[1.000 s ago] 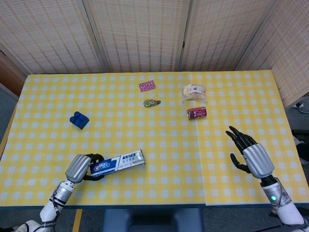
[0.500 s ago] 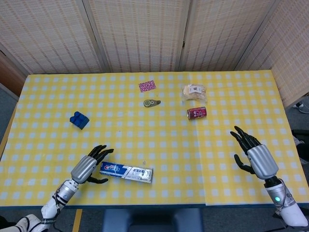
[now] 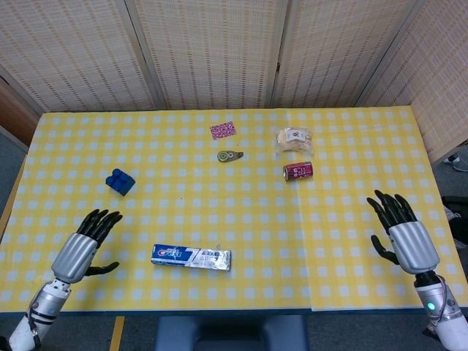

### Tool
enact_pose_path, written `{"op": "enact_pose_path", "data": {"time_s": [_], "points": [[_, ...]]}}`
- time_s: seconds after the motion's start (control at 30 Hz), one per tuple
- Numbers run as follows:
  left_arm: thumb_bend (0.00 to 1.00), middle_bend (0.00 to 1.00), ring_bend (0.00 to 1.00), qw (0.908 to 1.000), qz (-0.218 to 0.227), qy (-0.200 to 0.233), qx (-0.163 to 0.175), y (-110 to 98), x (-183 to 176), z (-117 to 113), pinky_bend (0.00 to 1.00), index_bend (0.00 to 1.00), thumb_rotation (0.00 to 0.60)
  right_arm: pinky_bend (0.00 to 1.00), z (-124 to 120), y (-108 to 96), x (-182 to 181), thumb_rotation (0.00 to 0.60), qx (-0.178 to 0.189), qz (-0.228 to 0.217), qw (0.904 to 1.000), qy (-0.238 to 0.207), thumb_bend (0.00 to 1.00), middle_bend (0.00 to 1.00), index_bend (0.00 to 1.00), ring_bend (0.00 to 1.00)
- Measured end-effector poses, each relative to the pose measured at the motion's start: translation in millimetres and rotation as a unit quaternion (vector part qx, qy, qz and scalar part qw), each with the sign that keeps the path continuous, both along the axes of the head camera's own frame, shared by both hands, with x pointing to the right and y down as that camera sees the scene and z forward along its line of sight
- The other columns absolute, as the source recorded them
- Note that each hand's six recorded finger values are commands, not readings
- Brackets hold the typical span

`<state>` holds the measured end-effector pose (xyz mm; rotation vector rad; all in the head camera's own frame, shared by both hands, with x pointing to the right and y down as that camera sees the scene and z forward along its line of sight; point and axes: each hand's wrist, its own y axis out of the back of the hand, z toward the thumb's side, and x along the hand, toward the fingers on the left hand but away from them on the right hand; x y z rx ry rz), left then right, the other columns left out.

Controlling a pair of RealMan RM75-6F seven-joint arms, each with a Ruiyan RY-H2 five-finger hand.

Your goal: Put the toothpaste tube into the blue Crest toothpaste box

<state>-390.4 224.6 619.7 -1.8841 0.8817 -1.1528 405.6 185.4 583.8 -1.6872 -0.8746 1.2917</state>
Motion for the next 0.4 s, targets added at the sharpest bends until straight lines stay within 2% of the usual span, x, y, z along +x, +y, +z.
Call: {"op": "enact_pose_path", "data": {"time_s": [0.1, 0.2, 0.27, 0.4], "points": [[0.16, 0.1, 0.0, 0.9957, -0.046, -0.076, 0.026, 15, -37, -23, 0.0, 0.08, 0.6, 0.0, -7, 3, 3, 0.6, 0.013, 0.007, 0.9994, 0.032, 0.41, 0.0, 0.0, 0.0], [0.16, 0.1, 0.0, 0.986, -0.096, -0.133, 0.03, 34, -66, -46, 0.0, 0.08, 0.6, 0.0, -14, 7, 2, 0.6, 0.023, 0.012, 0.9983, 0.053, 0.4, 0.0, 0.0, 0.0], [0.16, 0.09, 0.0, 0.9833, -0.108, -0.144, 0.026, 39, -71, -57, 0.0, 0.08, 0.6, 0.0, -15, 8, 0, 0.6, 0.024, 0.012, 0.998, 0.058, 0.4, 0.0, 0.0, 0.0], [0.16, 0.09, 0.0, 0.9832, -0.101, -0.15, 0.025, 41, -73, -68, 0.0, 0.08, 0.6, 0.0, -11, 10, -5, 0.6, 0.013, 0.005, 0.9983, 0.056, 0.4, 0.0, 0.0, 0.0]]}}
